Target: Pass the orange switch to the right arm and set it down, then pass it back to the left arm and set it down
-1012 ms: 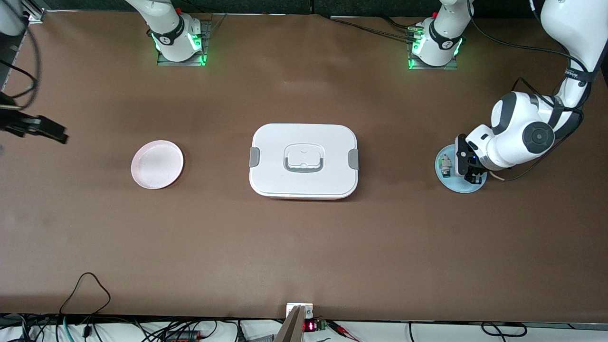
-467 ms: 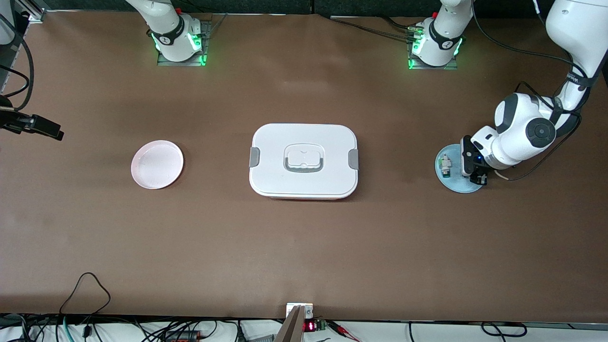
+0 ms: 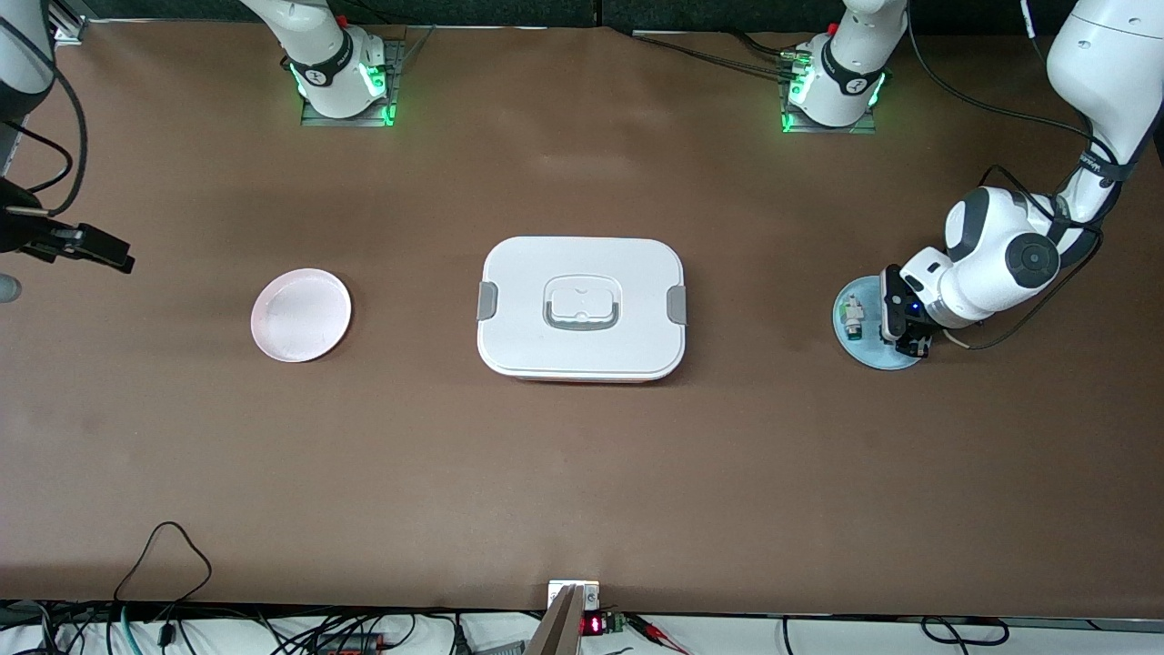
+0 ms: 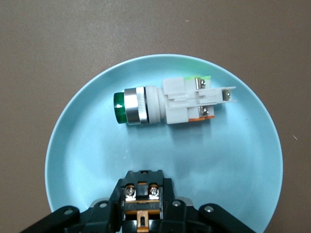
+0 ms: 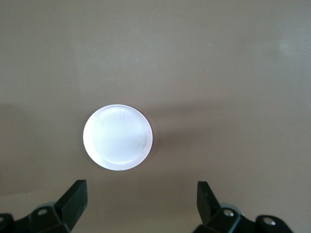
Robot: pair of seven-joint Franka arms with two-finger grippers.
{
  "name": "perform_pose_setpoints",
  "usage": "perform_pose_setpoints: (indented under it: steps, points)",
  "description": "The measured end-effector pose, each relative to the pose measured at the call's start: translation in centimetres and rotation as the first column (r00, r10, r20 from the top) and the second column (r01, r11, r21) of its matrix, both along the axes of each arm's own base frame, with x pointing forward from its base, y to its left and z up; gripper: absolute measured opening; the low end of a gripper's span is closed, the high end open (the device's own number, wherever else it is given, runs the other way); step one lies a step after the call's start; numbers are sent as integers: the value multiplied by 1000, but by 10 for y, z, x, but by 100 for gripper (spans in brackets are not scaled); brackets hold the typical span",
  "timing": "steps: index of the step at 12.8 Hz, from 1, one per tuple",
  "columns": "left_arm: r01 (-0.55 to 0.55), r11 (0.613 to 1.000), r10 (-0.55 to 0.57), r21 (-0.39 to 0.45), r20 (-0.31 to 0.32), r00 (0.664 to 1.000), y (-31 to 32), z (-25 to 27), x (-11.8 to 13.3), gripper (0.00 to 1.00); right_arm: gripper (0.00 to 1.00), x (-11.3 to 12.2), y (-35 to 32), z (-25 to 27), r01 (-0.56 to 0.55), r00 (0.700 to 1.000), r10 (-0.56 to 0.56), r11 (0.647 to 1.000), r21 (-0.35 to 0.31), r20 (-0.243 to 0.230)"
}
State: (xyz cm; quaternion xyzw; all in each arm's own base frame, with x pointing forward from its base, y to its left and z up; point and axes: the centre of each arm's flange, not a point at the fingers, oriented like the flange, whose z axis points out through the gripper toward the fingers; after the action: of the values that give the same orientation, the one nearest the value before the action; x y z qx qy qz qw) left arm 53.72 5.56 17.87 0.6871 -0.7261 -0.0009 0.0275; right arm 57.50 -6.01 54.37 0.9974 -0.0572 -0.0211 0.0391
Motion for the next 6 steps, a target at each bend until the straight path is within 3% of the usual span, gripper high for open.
perform_pose_setpoints:
  steps: [2, 6]
  points:
    - [-1, 1000, 1, 0, 0, 1000, 0, 0, 0, 34, 100, -9, 0, 6, -10, 1000, 10, 1000, 1, 10]
    - [-22, 1000, 22, -8, -11, 1000, 3, -6, -2, 71, 100, -17, -2, 29, -29, 999, 29, 1000, 0, 40]
